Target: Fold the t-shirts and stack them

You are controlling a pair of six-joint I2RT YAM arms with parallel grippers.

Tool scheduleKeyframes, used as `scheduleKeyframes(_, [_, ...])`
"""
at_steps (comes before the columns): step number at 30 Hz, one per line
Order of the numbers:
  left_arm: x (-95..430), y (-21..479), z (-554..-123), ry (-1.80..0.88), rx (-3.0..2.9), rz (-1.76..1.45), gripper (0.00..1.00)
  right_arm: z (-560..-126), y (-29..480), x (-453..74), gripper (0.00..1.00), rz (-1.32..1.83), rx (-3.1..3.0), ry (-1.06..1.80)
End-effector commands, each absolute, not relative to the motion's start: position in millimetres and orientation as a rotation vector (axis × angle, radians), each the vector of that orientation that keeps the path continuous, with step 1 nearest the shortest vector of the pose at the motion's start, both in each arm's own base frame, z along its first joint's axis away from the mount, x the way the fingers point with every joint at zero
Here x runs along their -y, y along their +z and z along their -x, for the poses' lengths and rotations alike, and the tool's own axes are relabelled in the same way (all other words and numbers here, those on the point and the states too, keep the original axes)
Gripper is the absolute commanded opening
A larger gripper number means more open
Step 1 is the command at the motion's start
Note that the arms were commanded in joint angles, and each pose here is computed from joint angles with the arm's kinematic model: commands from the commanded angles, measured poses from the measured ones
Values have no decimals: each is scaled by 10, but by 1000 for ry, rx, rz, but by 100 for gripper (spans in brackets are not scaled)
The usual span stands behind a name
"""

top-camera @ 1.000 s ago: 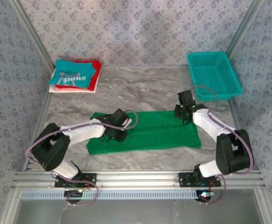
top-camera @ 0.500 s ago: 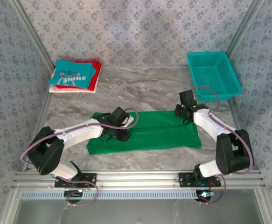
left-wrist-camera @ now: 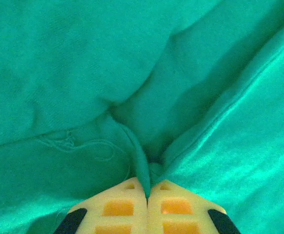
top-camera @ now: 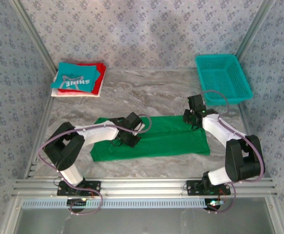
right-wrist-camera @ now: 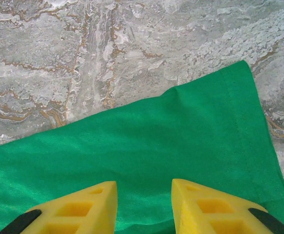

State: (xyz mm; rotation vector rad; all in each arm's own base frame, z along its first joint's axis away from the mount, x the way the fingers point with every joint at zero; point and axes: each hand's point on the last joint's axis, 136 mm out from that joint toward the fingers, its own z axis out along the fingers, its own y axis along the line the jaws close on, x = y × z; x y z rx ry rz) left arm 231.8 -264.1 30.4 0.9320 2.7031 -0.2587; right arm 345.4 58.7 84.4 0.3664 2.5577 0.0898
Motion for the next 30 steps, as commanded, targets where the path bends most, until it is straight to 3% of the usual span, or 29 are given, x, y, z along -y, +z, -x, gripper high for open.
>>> scheduleKeyframes(1, [2620,623,-2328,-249,-2694,-886,0,-3405,816,-547,36,-357,-2574,76])
scheduleKeyframes(9, [2601,726,-2114,-309,-2820,-878,0,-3427,819,-552,37,-357,-2569,89])
scheduleKeyframes(16, [2558,635,-2164,-237,-2819,-889,20,-3423,808,-562,37,-356,-2571,103])
scheduleKeyframes(21, [2544,490,-2179,-204,-2836,-890,12,-3406,791,-560,37,-357,-2579,101])
scheduleKeyframes(23, [2534,478,-2175,-199,-2840,-888,0,-3399,786,-546,38,-360,-2581,97])
scheduleKeyframes(30, [2513,729,-2177,-199,-2834,-859,0,-3395,810,-537,38,-358,-2577,96])
